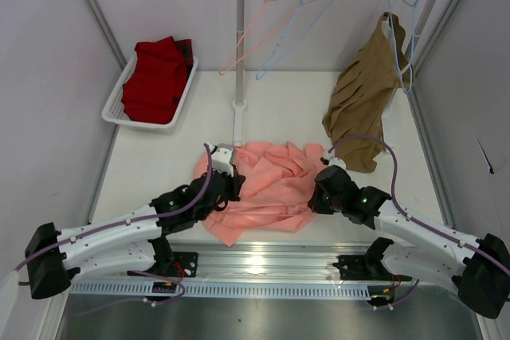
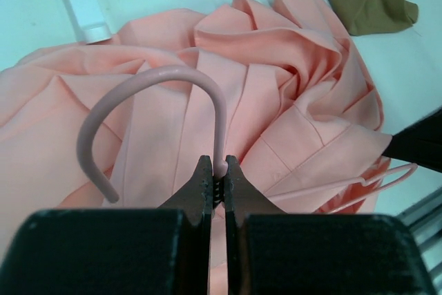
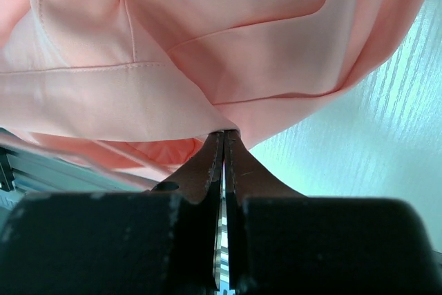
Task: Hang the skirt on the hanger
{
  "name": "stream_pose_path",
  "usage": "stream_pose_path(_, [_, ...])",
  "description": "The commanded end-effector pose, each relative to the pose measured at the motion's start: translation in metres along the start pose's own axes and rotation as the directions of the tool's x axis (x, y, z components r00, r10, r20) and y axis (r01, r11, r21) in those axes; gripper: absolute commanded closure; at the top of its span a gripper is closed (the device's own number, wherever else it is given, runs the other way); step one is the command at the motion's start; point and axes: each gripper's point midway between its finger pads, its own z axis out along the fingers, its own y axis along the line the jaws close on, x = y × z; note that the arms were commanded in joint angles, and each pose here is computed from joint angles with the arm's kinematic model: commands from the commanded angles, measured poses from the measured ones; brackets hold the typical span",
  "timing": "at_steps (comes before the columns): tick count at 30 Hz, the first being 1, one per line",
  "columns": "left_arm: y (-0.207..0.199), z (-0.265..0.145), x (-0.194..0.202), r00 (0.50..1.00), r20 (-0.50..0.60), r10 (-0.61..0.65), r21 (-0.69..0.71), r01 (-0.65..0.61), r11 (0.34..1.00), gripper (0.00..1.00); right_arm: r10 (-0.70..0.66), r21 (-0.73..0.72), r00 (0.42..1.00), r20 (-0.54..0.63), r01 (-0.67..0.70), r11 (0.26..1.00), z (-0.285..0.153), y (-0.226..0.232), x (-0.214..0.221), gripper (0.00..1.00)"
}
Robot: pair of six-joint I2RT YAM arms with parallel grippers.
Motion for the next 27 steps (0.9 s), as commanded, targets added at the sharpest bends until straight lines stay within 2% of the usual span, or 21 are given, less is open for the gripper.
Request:
stream_pose_path(1, [0.012, -0.004, -0.044, 0.99, 0.127, -0.061, -0.086, 0.073, 0.994, 1.0, -0.022, 0.015, 1.0, -0.02, 0.023, 1.0, -0.003, -0.008, 0.007, 1.0])
stream_pose_path(9, [0.014, 0.0, -0.053, 0.987, 0.146, -0.066, -0.125, 0.085, 0.989, 1.0, -0.027, 0.0, 1.0, -0.016, 0.027, 1.0, -0.008, -0.007, 0.006, 1.0])
stream_pose_path(15, [-0.002, -0.001, -0.057, 0.986, 0.161, -0.049, -0.032, 0.055, 0.998, 1.0, -0.013, 0.001, 1.0, -0.007, 0.013, 1.0, -0.008, -0.007, -0.002, 1.0])
stream_pose_path(27, [0.002, -0.006, -0.04, 0.989, 0.144, -0.01, 0.0, 0.01, 1.0, 1.0, 0.029, -0.056, 1.0, 0.004, -0.029, 0.998, -0.009, 0.007, -0.029, 1.0])
